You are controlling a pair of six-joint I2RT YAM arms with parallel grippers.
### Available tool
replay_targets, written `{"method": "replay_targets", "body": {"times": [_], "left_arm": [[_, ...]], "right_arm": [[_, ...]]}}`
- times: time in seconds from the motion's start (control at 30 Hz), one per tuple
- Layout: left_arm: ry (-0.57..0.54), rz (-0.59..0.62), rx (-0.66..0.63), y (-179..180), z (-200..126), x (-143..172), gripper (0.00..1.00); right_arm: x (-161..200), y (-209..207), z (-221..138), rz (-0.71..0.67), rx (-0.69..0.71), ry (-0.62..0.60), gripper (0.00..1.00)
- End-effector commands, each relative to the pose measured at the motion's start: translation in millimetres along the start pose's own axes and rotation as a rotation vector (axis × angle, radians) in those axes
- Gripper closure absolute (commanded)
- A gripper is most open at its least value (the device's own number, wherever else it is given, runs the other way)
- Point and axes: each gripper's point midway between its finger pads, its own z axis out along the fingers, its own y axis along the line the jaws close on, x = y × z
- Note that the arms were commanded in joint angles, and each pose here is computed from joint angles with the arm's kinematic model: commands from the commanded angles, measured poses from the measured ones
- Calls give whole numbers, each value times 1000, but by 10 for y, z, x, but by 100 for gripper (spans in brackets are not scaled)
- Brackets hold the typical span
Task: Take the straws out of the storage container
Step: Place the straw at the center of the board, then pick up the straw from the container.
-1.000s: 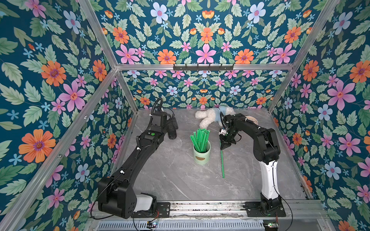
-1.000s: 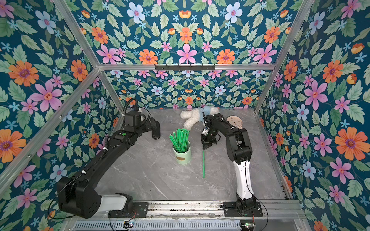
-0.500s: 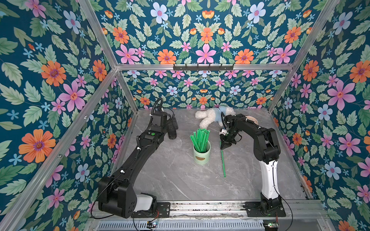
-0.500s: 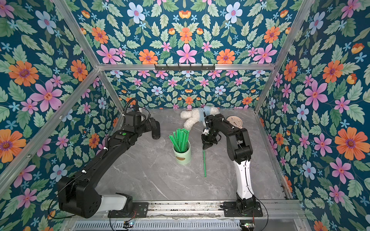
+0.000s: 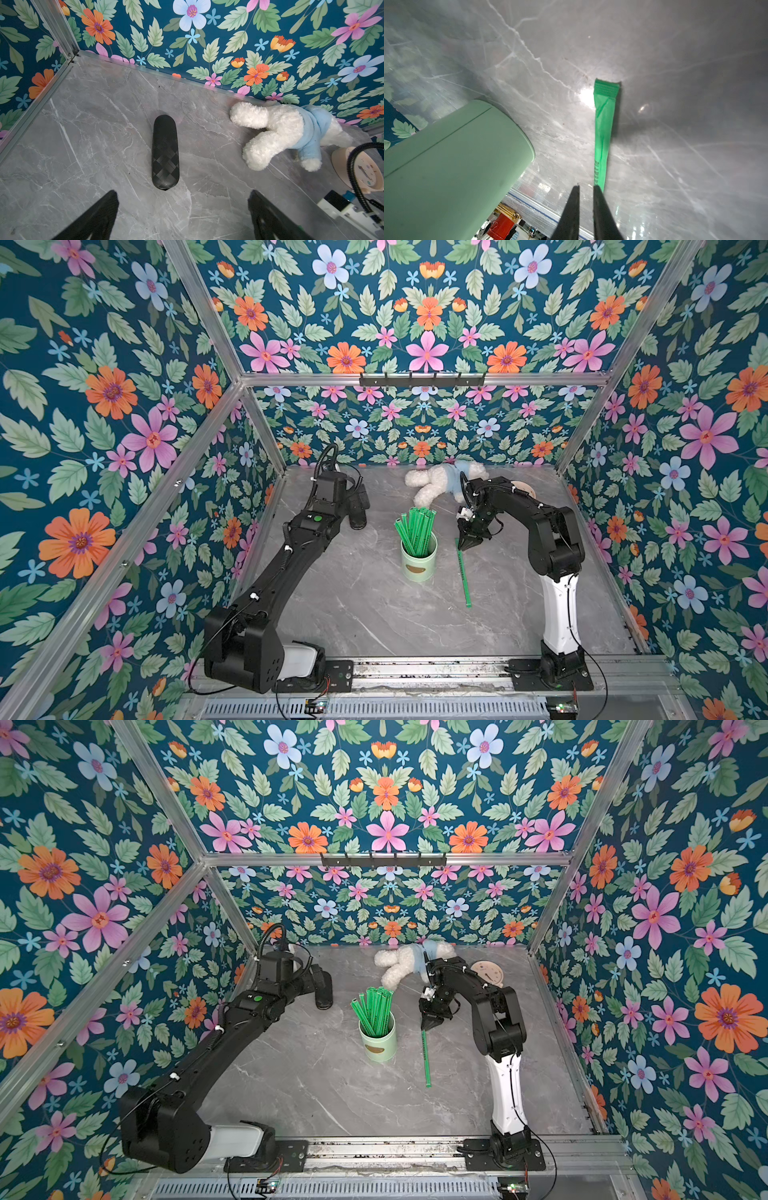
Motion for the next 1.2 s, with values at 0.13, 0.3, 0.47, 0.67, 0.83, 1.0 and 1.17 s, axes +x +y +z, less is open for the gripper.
{"method": "replay_targets", "body": {"times": [0.13,0.3,0.47,0.67,0.83,1.0,1.17], "left_arm": [[-5,5,-3,1,-25,-27,1],[-10,1,-2,1,-45,-42,1],[-21,-5,-5,12,-72,-70,1],[-35,-7,-19,41,-110,-97,0],[-39,-7,-19,40,-120,-112,0],[-38,-7,-18,38,-114,-109,0],[-36,-7,-16,33,-115,-105,1]], "right_arm": [[63,237,-596,-105,5,-300,83],[409,564,-1060,-251,69,-523,79],[777,1165,-1384,-507,88,-725,71],[916,1644,-1464,-648,-53,-776,65],[823,1854,-1274,-697,-70,-722,66],[749,2046,-1064,-739,-73,-675,71],[674,2138,-886,-744,-91,-627,74]]}}
